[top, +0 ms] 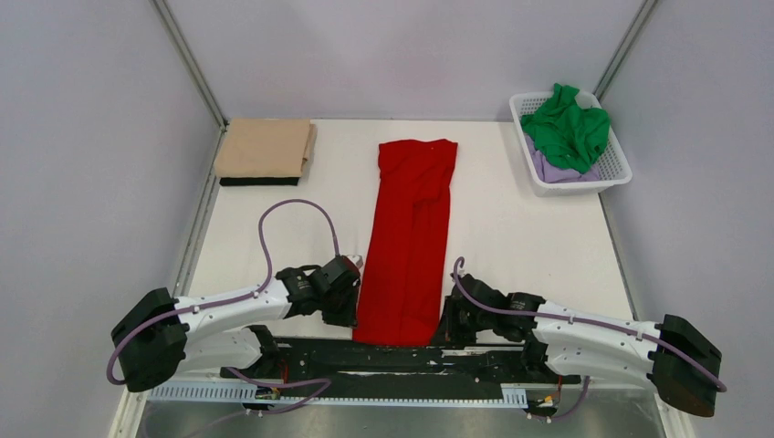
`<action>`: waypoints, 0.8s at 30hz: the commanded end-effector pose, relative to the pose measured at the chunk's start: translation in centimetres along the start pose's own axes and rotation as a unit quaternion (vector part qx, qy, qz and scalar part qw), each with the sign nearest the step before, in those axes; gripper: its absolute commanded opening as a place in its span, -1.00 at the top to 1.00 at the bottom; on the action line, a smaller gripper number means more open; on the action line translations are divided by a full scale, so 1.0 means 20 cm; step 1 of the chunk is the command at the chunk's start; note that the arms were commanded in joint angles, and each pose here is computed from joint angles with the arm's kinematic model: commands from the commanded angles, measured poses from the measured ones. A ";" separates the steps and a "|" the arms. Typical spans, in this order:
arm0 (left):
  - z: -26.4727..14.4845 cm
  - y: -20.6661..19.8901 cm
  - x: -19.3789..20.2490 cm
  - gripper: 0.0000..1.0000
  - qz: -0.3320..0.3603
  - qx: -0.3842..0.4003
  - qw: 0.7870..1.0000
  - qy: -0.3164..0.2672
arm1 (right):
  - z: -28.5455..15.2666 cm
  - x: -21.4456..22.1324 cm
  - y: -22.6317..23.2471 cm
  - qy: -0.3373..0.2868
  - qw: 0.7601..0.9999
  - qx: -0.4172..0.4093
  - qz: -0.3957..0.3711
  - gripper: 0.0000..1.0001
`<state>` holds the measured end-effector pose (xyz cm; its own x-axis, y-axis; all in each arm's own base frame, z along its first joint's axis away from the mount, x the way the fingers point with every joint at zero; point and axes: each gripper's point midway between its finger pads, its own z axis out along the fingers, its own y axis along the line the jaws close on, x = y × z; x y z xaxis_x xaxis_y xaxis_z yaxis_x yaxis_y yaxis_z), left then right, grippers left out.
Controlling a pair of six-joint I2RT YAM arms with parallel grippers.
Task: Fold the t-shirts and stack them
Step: Fold the folded rectangular tshirt in 1/3 of the way
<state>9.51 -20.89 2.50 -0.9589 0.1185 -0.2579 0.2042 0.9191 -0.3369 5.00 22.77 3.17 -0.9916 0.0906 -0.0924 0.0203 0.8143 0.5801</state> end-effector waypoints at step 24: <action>-0.21 -0.26 -0.77 1.00 -0.054 0.069 0.988 -0.130 | -0.27 -0.73 0.40 -0.238 0.967 -0.088 -0.039 1.00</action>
<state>18.35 -25.48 10.11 -0.9238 -0.0613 -0.3778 0.1400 0.8646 -0.4825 15.07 24.49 10.92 -0.8730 0.2918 -0.3909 -0.0542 0.7384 0.6722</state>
